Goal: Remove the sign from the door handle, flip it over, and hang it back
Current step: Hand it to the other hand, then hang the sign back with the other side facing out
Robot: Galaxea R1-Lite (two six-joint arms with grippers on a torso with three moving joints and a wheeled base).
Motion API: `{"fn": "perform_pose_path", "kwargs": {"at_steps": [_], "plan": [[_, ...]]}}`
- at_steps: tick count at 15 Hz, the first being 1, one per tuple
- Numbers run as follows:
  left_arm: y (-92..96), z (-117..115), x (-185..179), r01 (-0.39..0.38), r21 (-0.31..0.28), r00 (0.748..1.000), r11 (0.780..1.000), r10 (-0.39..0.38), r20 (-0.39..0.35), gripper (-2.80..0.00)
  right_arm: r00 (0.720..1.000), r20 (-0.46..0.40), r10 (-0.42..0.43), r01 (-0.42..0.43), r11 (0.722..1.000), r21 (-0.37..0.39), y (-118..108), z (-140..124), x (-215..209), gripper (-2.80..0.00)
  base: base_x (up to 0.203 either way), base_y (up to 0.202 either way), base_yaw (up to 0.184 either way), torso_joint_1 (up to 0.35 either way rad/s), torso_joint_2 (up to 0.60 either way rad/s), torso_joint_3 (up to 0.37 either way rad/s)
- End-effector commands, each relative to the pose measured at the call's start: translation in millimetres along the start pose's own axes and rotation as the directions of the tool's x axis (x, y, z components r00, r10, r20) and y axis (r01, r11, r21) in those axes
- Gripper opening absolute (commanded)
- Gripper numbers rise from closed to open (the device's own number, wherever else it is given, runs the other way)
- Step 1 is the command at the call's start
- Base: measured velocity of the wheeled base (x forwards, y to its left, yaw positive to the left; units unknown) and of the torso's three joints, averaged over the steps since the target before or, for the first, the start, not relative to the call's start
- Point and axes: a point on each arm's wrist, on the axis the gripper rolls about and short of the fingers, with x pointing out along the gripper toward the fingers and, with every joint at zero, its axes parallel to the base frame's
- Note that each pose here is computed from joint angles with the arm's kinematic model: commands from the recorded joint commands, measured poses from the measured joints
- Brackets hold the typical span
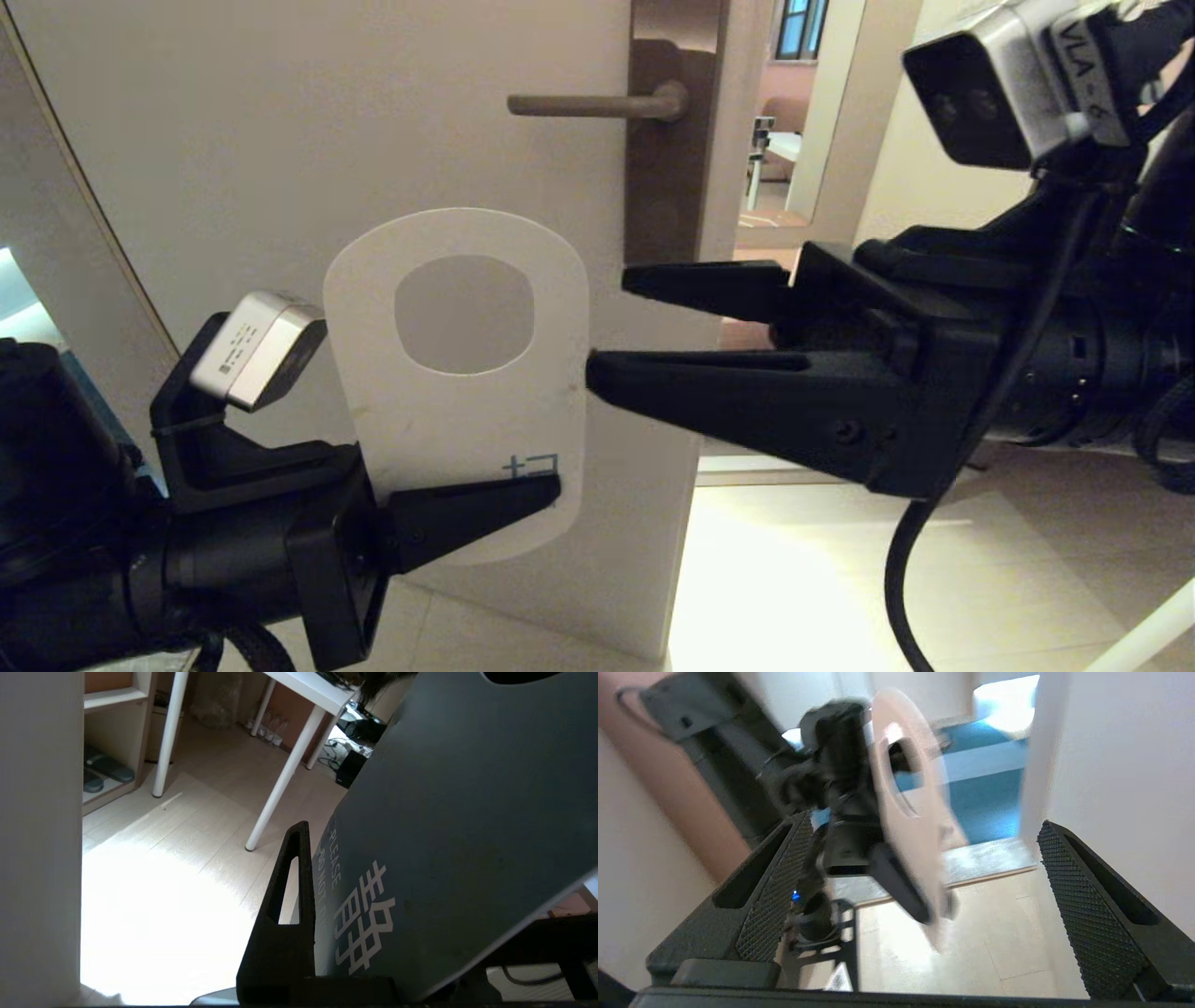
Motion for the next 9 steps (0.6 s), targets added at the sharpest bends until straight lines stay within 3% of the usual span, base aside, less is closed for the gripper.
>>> {"fn": "perform_pose_path", "kwargs": {"at_steps": [1, 4, 5, 6, 7, 9], "plan": [[-2.6, -2, -6, 0.001, 0.002, 1.000, 1.000, -0.001, 0.007, -2.80, 0.998, 0.053, -0.040, 0.042, 0.999, -0.032, 4, 14, -25, 0.00, 0.000, 0.000, 0.000, 0.000, 0.00, 0.000], [-4.3, -2, -17, -0.020, 0.006, 0.999, 1.000, 0.020, 0.028, -2.80, 0.984, 0.085, -0.158, 0.163, 0.985, -0.053, -8, 19, -52, 0.00, 0.000, 0.000, 0.000, 0.000, 0.00, 0.000], [-5.8, -2, -21, -0.025, 0.011, 0.999, 1.000, 0.025, 0.038, -2.80, 0.970, 0.098, -0.221, 0.228, 0.971, -0.069, -14, 19, -62, -2.80, 0.000, 0.000, 0.000, 0.000, 0.00, 0.000], [-7.8, -2, -25, -0.030, 0.016, 0.998, 0.999, 0.030, 0.049, -2.80, 0.945, 0.112, -0.308, 0.317, 0.945, -0.082, -20, 19, -71, -2.80, 0.000, 0.000, 0.000, 0.000, 0.00, 0.000], [-9.0, -2, -30, -0.041, 0.020, 0.998, 0.999, 0.039, 0.059, -2.80, 0.899, 0.131, -0.418, 0.430, 0.899, -0.084, -28, 17, -81, -2.80, 0.000, 0.000, 0.000, 0.000, 0.00, 0.000], [-10.9, -2, -35, -0.085, 0.027, 0.993, 0.996, 0.083, 0.089, -2.80, 0.770, 0.151, -0.621, 0.636, 0.767, -0.085, -42, 11, -99, -2.80, 0.000, 0.000, 0.000, 0.000, 0.00, 0.000]]}}
